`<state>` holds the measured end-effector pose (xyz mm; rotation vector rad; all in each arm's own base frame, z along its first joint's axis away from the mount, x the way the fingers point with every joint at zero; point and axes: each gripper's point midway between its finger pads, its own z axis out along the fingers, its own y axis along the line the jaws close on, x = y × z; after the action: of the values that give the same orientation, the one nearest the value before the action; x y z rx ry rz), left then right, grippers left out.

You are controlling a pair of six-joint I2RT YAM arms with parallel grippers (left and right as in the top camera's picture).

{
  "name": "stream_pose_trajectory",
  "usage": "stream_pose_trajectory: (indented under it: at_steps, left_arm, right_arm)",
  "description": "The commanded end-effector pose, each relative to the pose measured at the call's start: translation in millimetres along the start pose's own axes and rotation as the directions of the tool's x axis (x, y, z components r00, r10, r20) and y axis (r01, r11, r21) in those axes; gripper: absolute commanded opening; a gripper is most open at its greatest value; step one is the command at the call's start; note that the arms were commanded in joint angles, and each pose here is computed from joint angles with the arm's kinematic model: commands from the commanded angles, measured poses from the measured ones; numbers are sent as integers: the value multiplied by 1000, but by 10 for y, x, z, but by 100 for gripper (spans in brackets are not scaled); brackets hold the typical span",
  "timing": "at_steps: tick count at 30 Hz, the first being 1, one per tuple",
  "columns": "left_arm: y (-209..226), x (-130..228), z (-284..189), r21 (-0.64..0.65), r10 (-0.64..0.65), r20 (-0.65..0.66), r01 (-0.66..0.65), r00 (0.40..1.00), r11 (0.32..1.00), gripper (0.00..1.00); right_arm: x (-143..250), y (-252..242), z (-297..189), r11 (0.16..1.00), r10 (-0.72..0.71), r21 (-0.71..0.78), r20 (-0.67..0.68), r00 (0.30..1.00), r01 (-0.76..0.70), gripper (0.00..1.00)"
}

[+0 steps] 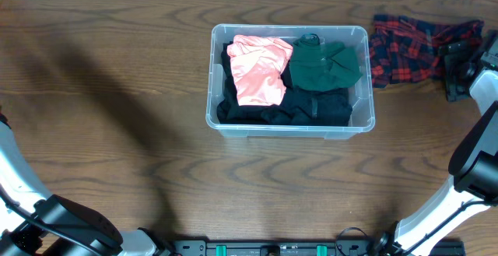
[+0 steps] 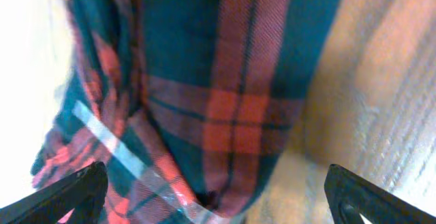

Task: Pack container
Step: 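Lower the right gripper and grasp the red plaid shirt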

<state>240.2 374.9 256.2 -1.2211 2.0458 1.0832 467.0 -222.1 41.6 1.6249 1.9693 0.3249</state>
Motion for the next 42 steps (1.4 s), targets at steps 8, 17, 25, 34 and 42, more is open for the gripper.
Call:
stream_pose_trajectory:
  at_steps: [8, 17, 25, 34, 42]
  left_arm:
    - [51, 24, -11, -18, -7, -2, 7, 1000, 1000, 98]
    - [51, 24, -11, -18, -7, -2, 7, 1000, 1000, 98]
    - [50, 24, -11, -17, -7, -2, 7, 1000, 1000, 98]
    - [51, 24, -11, -18, -7, -2, 7, 1000, 1000, 98]
    - [50, 24, -11, -17, -7, -2, 7, 1000, 1000, 98]
  right_arm:
    - [101, -225, 207, 994, 99, 53, -36, 994, -97, 99]
    - [160, -226, 240, 994, 107, 45, -69, 992, -104, 84]
    - [158, -219, 241, 993, 109, 42, -68, 992, -106, 53]
    - [122, -167, 244, 994, 104, 19, -56, 993, -103, 29]
    - [74, -8, 230, 996, 75, -50, -52, 996, -77, 1]
